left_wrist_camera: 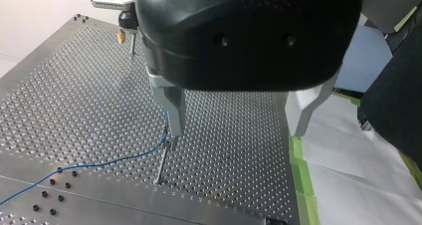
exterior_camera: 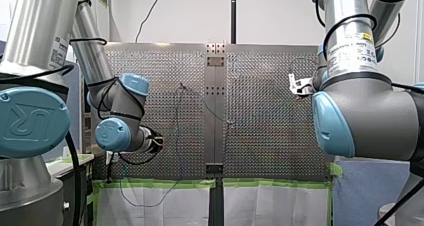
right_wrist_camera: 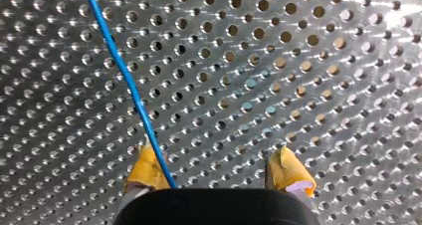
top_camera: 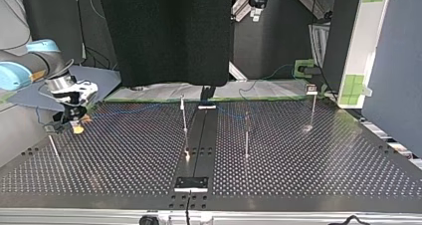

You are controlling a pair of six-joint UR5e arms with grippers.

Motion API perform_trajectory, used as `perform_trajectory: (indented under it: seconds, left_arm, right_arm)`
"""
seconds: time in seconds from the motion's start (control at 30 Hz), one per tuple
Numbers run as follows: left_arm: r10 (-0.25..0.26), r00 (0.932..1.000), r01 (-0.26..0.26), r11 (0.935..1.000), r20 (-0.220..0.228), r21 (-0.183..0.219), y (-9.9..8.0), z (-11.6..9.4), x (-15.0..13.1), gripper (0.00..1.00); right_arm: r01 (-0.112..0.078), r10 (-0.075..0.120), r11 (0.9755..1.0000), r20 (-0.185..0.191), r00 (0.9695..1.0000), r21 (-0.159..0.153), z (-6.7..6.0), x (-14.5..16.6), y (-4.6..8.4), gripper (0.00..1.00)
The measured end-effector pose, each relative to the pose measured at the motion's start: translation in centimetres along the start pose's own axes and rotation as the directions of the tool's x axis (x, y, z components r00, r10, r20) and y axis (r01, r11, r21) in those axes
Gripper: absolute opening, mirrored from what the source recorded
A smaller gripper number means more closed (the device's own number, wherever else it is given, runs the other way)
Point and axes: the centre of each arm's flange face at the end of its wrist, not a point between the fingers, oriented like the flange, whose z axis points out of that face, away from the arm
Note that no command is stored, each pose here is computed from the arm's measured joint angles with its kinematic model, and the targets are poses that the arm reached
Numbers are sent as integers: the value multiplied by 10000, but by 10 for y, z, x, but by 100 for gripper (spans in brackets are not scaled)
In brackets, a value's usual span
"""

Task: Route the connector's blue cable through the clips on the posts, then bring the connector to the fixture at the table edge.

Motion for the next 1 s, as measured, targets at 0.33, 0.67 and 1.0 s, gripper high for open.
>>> perform_trajectory:
  seconds: [0.33, 0.67, 1.0]
  left_arm:
    - [1, 10000, -1, 10000, -1, 0, 0, 0, 0, 100]
    - [-1, 10000, 1, 10000, 0, -5, 0, 0, 0, 100]
    - [-7, 10000, 7, 10000, 11, 0, 0, 0, 0, 100]
  right_arm:
    - [66, -60, 9999, 449, 9990, -119, -4, -6, -4, 100]
    - [331, -320, 9994, 922, 9952, -101, -6, -9, -19, 100]
    - [571, -555, 9983, 1186, 9914, -104, -14, -5, -45, 100]
